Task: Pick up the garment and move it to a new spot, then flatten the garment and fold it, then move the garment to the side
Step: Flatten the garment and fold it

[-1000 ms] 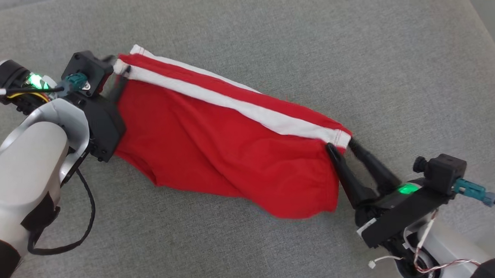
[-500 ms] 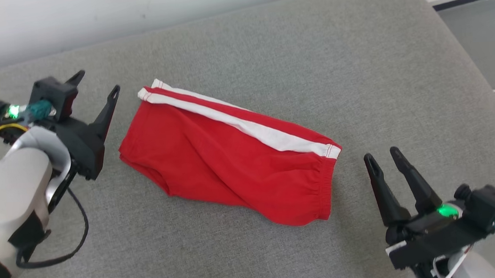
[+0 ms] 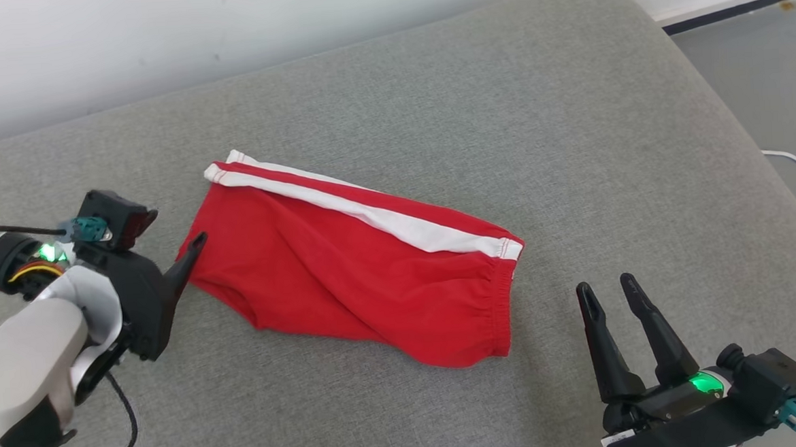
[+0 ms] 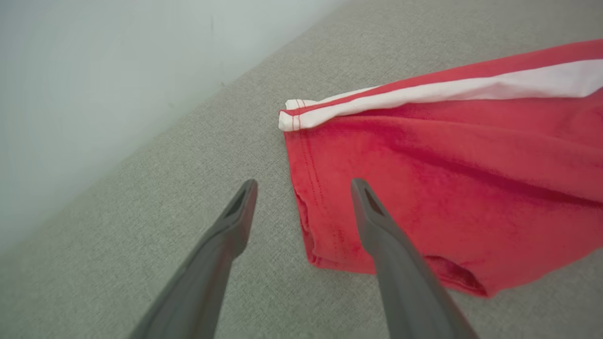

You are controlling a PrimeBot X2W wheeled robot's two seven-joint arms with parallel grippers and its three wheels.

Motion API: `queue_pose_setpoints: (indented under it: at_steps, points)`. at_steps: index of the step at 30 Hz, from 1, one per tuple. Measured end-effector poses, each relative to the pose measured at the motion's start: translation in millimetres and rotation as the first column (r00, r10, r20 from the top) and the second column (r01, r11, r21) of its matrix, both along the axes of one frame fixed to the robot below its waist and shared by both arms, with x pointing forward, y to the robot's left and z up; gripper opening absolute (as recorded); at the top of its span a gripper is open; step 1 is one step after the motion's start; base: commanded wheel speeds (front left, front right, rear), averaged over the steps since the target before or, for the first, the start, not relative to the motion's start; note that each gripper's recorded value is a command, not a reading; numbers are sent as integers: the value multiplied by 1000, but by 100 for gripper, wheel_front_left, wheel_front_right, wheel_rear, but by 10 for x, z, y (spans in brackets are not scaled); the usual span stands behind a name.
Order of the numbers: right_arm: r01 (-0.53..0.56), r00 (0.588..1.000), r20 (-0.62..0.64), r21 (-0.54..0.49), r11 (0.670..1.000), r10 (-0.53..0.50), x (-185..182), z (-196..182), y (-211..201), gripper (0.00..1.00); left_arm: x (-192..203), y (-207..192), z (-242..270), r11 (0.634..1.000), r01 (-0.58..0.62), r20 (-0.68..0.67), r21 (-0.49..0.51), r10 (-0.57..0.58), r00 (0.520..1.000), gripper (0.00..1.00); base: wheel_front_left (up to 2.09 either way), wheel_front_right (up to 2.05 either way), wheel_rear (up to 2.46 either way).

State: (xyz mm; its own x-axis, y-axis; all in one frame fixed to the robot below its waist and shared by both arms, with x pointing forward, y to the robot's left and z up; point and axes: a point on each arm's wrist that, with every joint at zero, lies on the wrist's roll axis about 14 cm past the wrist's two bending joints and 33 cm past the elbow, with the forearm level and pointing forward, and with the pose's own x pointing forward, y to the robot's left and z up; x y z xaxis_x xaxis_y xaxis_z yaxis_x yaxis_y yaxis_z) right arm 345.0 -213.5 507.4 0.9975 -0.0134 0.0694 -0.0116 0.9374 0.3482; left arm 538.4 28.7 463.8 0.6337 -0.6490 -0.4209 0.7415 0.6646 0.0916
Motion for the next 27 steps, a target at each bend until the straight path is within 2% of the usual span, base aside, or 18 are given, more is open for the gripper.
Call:
queue_pose_setpoints:
  at_steps: [13, 20, 22, 27]
  points:
    - [20, 1000, -13, -3, 1000, -20, -13, -28, -27, 100, -183, -9, -502, 983, 67, -215, 169, -29, 976, 100, 0, 0, 0]
    - [27, 999, -35, 4, 1000, -26, -6, -92, -28, 100, -170, -24, -660, 980, 61, -277, 188, -7, 961, 100, 0, 0, 0]
    - [26, 999, -37, 4, 1000, -26, 2, -98, -26, 100, -168, -42, -671, 981, 62, -284, 185, -7, 959, 1, 0, 0, 0]
    - [6, 999, -32, 3, 1000, -6, 41, -90, 17, 100, -192, -52, -642, 982, 58, -280, 180, -6, 960, 0, 0, 0, 0]
